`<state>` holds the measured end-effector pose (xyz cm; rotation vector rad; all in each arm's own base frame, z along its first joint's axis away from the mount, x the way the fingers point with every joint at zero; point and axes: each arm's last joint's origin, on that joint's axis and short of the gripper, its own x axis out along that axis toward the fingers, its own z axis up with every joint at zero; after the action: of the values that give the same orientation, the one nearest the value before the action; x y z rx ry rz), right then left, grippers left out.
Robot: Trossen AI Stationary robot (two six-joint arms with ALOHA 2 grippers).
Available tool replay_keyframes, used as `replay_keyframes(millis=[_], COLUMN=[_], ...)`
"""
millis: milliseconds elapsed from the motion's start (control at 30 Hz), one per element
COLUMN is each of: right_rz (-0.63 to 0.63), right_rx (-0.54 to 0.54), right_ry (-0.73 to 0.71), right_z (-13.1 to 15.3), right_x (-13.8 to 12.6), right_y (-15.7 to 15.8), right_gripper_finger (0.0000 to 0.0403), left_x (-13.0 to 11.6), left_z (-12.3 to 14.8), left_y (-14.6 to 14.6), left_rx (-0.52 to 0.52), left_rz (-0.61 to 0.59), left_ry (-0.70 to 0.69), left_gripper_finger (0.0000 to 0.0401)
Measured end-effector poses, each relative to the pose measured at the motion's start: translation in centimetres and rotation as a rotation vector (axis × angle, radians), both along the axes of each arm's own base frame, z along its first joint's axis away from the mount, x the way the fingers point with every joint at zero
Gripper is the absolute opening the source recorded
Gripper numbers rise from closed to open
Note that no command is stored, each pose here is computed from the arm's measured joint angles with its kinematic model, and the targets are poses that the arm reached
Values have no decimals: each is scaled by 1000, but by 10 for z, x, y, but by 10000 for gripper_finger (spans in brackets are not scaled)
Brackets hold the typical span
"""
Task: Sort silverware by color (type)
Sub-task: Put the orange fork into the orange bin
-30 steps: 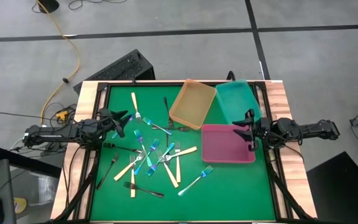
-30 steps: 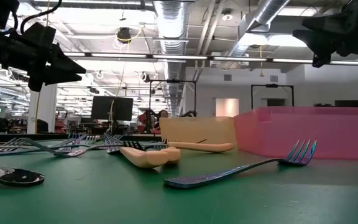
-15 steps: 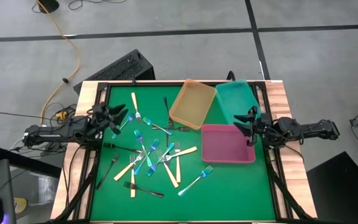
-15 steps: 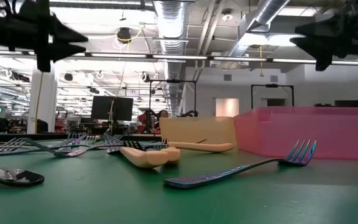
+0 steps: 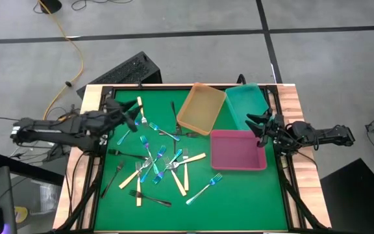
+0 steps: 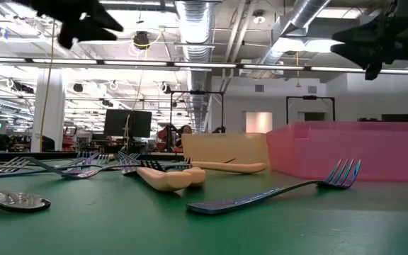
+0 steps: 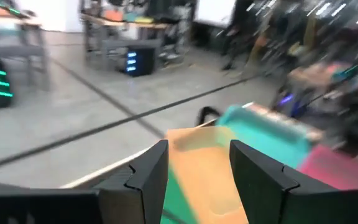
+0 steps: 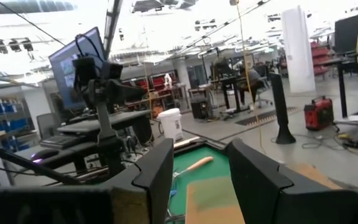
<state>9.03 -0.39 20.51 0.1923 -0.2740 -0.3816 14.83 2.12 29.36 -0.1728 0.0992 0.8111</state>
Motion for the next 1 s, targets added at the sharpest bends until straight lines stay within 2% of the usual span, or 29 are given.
replay_keyframes(millis=[100,200,333,400,500,567,667,800,900,1000], right_rz=[-2,3,-2,-30,-105,-148,-211,-317,-375,-415], right_rx=[41,62,65,72,79,64,60,56,43,13], right_ry=[5,6,12,11,33,63,115,200,268,371], right_z=[-2,-3,-4,-3,-5,-7,-7,8,24,39], right_x=[0,1,1,0,0,1,2,4,11,24], right_y=[0,0,0,-1,-3,-4,-5,-7,-7,-7], right_gripper_finger=[175,175,175,176,175,175,175,175,175,175], left_x=[24,42,59,61,61,59,55,46,41,39], left_z=[9,18,12,4,-10,-17,-21,-26,-32,-37], left_y=[6,18,39,52,73,86,102,122,135,145], left_rx=[17,-34,-87,-134,-263,-334,-380,-428,-509,-537], left_rz=[85,163,243,271,255,243,272,343,326,311], left_ry=[146,238,408,471,536,556,552,545,536,548], left_gripper_finger=[156,156,156,156,156,156,156,156,156,156])
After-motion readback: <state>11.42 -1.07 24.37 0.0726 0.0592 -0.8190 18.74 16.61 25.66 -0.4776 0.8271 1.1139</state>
